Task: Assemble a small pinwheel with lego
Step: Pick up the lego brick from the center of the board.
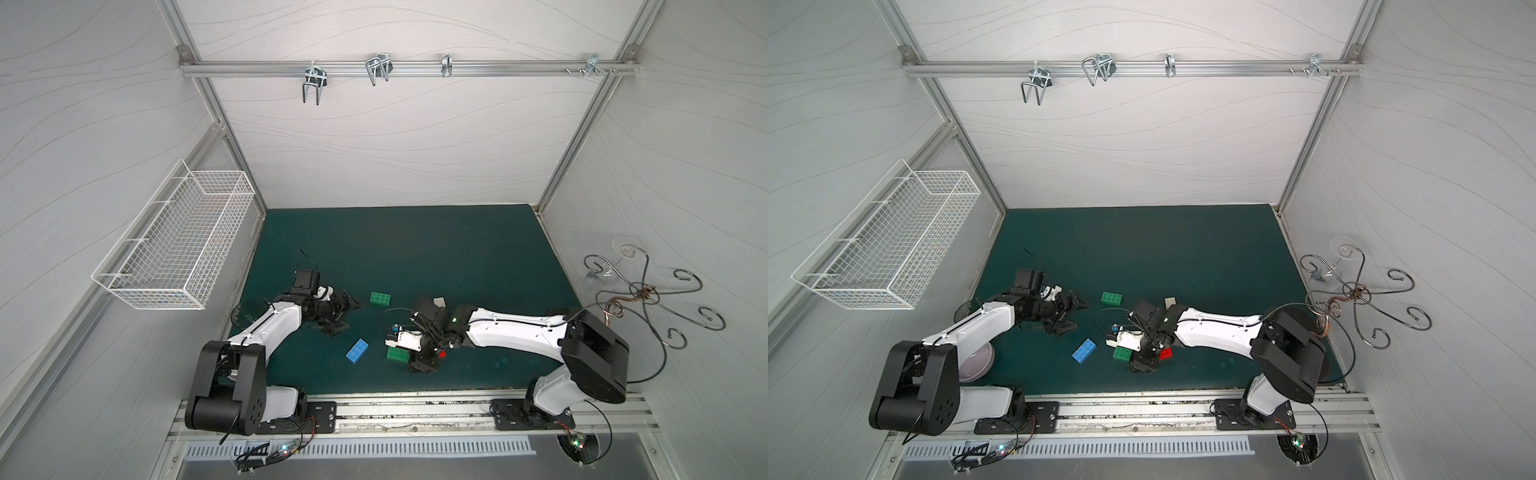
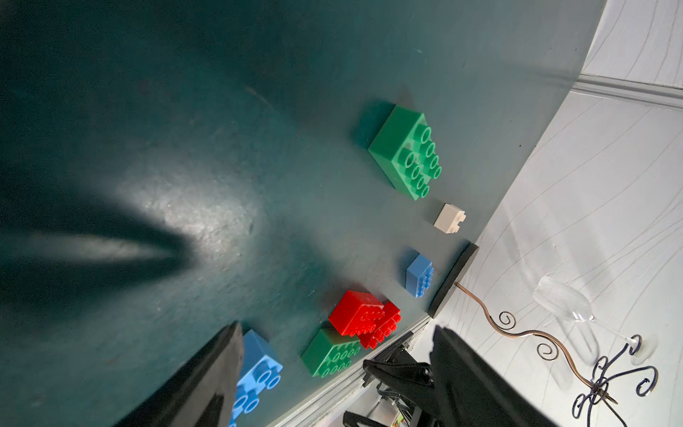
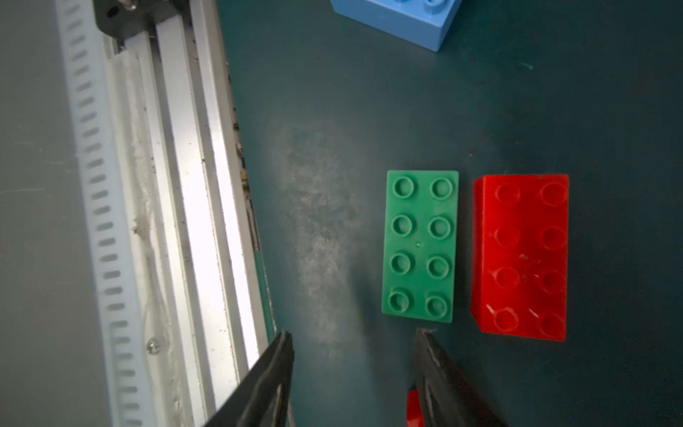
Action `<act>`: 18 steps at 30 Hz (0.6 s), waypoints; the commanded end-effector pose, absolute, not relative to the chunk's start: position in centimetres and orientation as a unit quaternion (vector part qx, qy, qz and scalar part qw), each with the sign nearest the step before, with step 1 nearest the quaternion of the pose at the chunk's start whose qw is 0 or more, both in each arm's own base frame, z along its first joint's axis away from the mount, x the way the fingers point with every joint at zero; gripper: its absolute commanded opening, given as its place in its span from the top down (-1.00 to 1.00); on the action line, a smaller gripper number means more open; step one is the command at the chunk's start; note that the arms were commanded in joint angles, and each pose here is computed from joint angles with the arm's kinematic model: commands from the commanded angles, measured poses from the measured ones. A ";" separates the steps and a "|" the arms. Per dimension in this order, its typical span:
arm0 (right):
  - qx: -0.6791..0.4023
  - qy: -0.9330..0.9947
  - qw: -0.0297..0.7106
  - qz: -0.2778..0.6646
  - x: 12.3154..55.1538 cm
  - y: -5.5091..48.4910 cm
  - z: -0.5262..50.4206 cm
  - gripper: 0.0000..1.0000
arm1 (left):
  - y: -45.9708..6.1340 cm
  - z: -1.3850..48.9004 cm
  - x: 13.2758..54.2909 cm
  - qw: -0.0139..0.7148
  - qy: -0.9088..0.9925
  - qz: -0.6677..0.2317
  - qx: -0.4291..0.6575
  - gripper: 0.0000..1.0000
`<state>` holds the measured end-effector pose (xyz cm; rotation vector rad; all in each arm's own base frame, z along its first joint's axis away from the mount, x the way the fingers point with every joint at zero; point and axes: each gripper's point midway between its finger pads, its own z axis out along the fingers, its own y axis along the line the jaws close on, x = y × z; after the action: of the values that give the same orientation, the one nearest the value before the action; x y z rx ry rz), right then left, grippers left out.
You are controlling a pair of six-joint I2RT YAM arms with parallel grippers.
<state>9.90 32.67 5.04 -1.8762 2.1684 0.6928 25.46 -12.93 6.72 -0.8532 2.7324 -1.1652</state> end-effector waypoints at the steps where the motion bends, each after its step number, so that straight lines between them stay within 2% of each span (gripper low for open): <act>1: -0.635 0.737 0.098 0.210 10.7 33.0 3.6 -0.10 | -12.9 7.1 26.2 0.045 0.885 -0.380 -0.264 -0.70; 8: -0.632 0.746 0.103 0.183 11.9 33.3 2.6 -0.09 | -12.9 7.3 26.3 0.047 0.888 -0.379 -0.256 -0.70; 18: -0.653 0.725 0.130 0.176 13.3 35.3 1.9 -0.18 | -12.5 6.6 26.3 0.043 0.886 -0.376 -0.268 -0.70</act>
<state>12.99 34.61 2.38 -1.8614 2.1538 0.5319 25.48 -12.81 6.51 -0.8353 2.7383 -1.1579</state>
